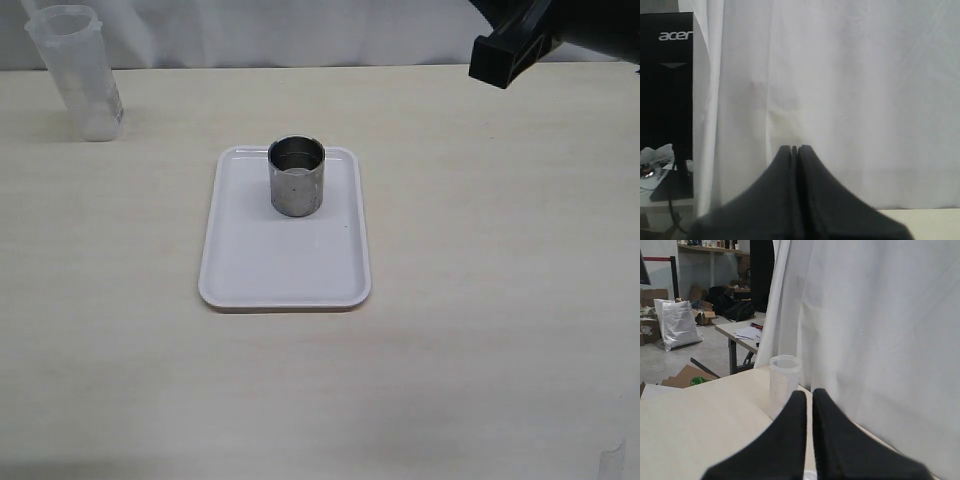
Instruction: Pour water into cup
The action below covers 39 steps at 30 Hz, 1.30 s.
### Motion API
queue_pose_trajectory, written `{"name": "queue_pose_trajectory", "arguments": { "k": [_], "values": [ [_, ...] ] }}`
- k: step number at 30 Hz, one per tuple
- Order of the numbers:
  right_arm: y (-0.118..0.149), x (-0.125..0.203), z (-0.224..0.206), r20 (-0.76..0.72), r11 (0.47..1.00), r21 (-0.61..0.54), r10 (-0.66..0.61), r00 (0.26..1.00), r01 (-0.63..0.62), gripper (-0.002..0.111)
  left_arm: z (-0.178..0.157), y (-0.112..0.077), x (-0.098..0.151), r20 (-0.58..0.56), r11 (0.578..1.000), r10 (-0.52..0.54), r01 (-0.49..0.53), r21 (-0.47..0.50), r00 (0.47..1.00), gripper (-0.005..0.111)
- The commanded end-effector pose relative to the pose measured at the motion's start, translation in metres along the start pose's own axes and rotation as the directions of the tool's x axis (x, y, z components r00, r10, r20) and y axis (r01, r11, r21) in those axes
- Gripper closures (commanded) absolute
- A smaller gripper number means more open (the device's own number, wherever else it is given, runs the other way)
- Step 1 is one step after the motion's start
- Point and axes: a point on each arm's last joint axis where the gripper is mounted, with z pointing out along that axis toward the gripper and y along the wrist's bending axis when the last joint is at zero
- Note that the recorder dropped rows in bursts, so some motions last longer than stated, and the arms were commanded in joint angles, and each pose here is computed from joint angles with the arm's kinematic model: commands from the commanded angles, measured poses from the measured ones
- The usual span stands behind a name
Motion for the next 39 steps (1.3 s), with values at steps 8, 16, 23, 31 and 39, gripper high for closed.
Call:
{"name": "queue_pose_trajectory", "arguments": {
  "k": [8,16,23,31,39],
  "values": [
    [-0.001,0.001,-0.001,-0.002,1.000,0.014,0.000,1.000,0.000,0.104,-0.031,0.002,0.017,-0.001,0.998,0.048,-0.048,-0.036,0.999,0.107],
    [-0.001,0.001,-0.001,-0.002,1.000,0.014,0.000,1.000,0.000,0.104,-0.060,0.000,0.039,0.065,0.999,0.026,-0.024,-0.039,0.998,0.107],
    [-0.001,0.001,-0.001,-0.002,1.000,0.014,0.000,1.000,0.000,0.104,-0.080,-0.002,0.054,0.106,0.999,0.035,-0.031,-0.039,0.994,0.107],
    [-0.001,0.001,-0.001,-0.002,1.000,0.014,0.000,1.000,0.000,0.104,-0.084,-0.003,0.073,0.053,0.999,0.034,-0.032,-0.032,0.998,0.107],
    [-0.001,0.001,-0.001,-0.002,1.000,0.014,0.000,1.000,0.000,0.104,-0.081,-0.003,0.090,-0.020,0.999,0.034,-0.035,-0.026,0.999,0.107]
  ]
}}
